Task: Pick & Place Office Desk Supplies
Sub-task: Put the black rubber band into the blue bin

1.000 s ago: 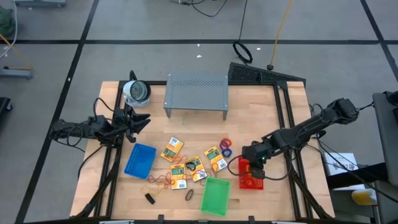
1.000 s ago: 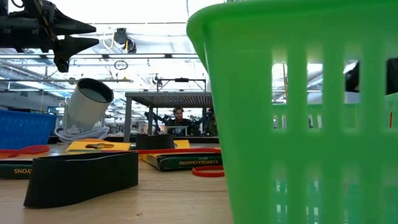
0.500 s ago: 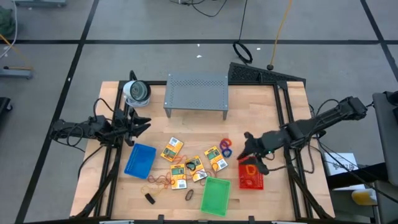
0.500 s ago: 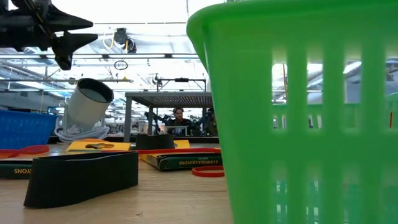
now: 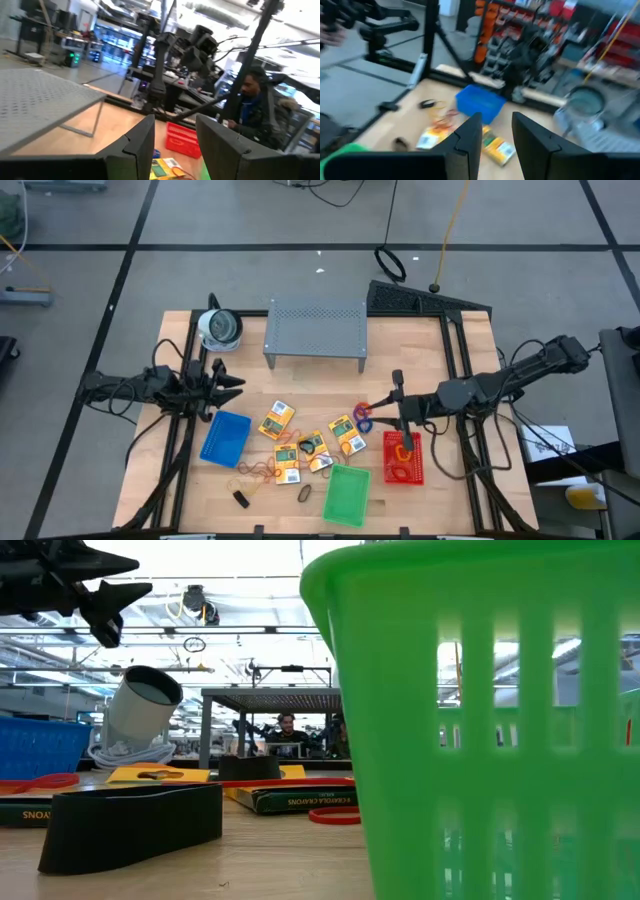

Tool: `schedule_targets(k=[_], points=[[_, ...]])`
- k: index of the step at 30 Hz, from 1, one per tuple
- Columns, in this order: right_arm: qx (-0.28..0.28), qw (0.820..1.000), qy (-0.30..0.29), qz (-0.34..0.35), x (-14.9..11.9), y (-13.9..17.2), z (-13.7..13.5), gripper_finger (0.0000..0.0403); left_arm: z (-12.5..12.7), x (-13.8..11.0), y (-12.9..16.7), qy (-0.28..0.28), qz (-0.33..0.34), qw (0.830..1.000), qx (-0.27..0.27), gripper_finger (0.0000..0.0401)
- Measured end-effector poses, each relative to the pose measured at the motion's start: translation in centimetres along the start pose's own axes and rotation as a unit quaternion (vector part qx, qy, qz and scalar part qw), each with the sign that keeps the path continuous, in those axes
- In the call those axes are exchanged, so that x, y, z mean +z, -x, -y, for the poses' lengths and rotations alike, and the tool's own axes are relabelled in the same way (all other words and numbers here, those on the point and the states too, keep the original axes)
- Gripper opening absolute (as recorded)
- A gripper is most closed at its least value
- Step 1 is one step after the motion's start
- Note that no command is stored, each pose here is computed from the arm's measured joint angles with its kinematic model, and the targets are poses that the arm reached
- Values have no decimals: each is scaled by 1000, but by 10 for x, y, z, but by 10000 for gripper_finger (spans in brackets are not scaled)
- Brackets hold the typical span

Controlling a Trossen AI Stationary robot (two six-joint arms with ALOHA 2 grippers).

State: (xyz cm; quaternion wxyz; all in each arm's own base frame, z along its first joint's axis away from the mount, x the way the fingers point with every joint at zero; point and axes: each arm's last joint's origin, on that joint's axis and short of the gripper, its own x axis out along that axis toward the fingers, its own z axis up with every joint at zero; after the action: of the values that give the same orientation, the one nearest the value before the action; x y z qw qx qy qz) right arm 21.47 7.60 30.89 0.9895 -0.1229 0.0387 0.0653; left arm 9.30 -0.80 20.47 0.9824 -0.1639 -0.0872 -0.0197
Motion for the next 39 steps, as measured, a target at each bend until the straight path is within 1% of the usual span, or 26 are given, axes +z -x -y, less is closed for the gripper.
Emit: schedule_targets(k=[2,5,8,10,14,16,19,21,24,27,29,30,32,34,37,38,39], points=[[-23,999,25,9,1,-5,0,100,2,2,-3,-1,-12,1000,-5,152],[-69,997,41,19,1,-12,2,100,5,9,-9,-4,-38,999,-9,152],[-118,992,39,12,-1,-18,7,100,12,22,-19,-10,-77,997,-24,152],[-150,988,31,-4,-5,-21,10,100,16,31,-28,-12,-103,994,-22,152],[-215,976,7,-40,-15,-26,17,100,23,42,-53,-25,-167,986,-2,152],[-237,970,5,-53,-18,-28,19,100,25,45,-68,-33,-193,981,5,152],[-266,961,9,-72,-21,-27,20,100,29,47,-91,-29,-225,974,13,152],[-295,952,13,-86,-22,-25,21,100,31,48,-104,-12,-250,968,25,152],[-355,928,19,-109,-23,-18,20,100,33,45,-119,11,-309,949,53,152],[-414,900,31,-132,-23,-11,17,100,38,41,-134,13,-359,931,66,152],[-440,886,38,-140,-22,-7,14,100,43,40,-143,9,-382,922,67,152],[-447,883,39,-140,-21,-6,12,100,45,39,-148,8,-390,918,67,152],[-448,882,42,-140,-20,-4,8,100,51,40,-156,5,-402,913,64,152],[-438,887,43,-137,-19,-3,3,100,56,41,-165,2,-413,908,61,152],[-433,891,36,-130,-18,-1,1,100,63,38,-174,-4,-442,895,62,152],[-430,894,27,-123,-19,1,0,100,65,36,-177,-6,-451,890,62,152],[-419,901,18,-113,-21,3,0,100,66,34,-180,-8,-462,885,63,152]])
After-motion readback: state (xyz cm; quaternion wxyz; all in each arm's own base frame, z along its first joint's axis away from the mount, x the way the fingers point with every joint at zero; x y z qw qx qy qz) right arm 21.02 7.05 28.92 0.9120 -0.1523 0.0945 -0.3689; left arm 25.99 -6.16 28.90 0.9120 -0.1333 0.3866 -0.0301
